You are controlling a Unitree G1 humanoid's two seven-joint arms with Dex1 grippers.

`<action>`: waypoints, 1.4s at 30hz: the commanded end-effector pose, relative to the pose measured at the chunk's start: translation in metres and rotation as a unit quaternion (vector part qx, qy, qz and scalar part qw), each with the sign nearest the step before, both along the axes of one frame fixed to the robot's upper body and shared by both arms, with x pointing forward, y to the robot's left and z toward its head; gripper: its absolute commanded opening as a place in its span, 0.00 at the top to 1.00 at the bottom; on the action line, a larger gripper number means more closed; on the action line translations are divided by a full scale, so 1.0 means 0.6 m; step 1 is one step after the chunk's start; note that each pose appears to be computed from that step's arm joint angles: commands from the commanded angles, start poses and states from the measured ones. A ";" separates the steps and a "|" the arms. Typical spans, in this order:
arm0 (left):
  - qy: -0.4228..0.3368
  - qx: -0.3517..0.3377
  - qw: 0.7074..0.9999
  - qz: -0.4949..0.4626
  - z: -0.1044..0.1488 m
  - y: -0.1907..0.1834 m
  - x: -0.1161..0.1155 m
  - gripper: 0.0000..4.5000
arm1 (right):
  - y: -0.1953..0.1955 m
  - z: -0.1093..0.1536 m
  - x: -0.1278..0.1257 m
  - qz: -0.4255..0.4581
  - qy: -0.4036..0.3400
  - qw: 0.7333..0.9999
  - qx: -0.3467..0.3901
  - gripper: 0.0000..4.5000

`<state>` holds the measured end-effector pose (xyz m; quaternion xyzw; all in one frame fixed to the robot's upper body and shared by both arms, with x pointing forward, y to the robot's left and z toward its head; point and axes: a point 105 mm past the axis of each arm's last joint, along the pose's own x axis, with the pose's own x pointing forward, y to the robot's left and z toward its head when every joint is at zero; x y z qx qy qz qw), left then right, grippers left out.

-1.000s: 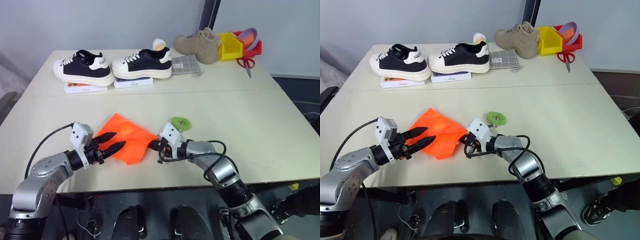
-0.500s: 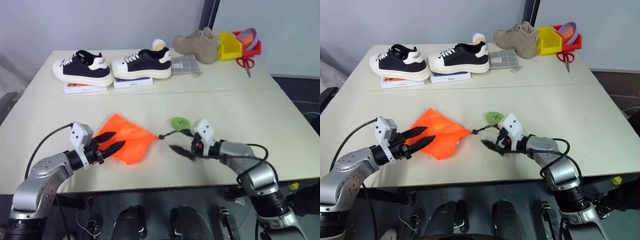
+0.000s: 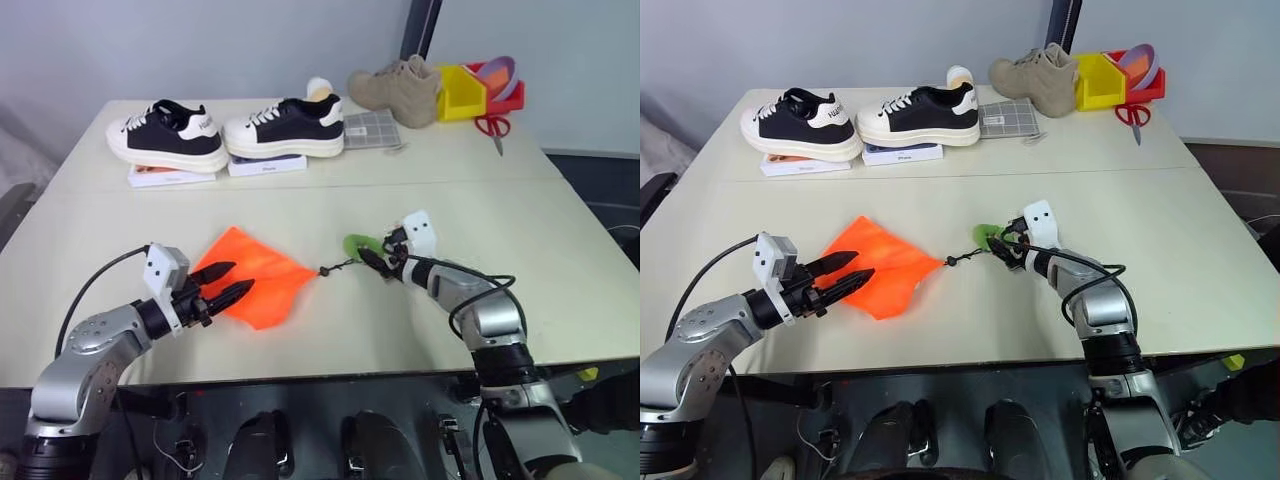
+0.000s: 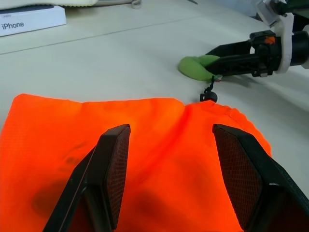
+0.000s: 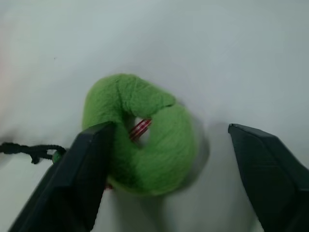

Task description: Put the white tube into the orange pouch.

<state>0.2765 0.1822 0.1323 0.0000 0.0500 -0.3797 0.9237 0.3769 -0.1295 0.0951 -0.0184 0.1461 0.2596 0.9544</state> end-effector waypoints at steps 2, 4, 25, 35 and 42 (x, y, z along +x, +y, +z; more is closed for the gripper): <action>-0.024 0.004 1.000 -0.006 0.016 -0.004 -0.005 0.35 | 0.000 0.018 -0.007 0.012 -0.011 1.000 0.014 0.67; -0.024 0.005 1.000 -0.005 0.015 -0.002 -0.005 0.35 | 0.000 0.024 -0.011 0.016 -0.015 1.000 0.019 0.90; -0.041 -0.026 0.998 -0.039 0.051 -0.021 0.022 0.07 | 0.093 0.282 -0.045 0.120 -0.252 0.949 0.144 1.00; -0.126 0.025 0.986 -0.103 0.077 -0.109 0.078 0.02 | 0.118 0.264 -0.055 0.148 -0.236 0.950 0.143 1.00; -0.152 0.034 0.978 -0.140 0.078 -0.167 0.102 0.02 | 0.125 0.259 -0.058 0.148 -0.235 0.951 0.135 1.00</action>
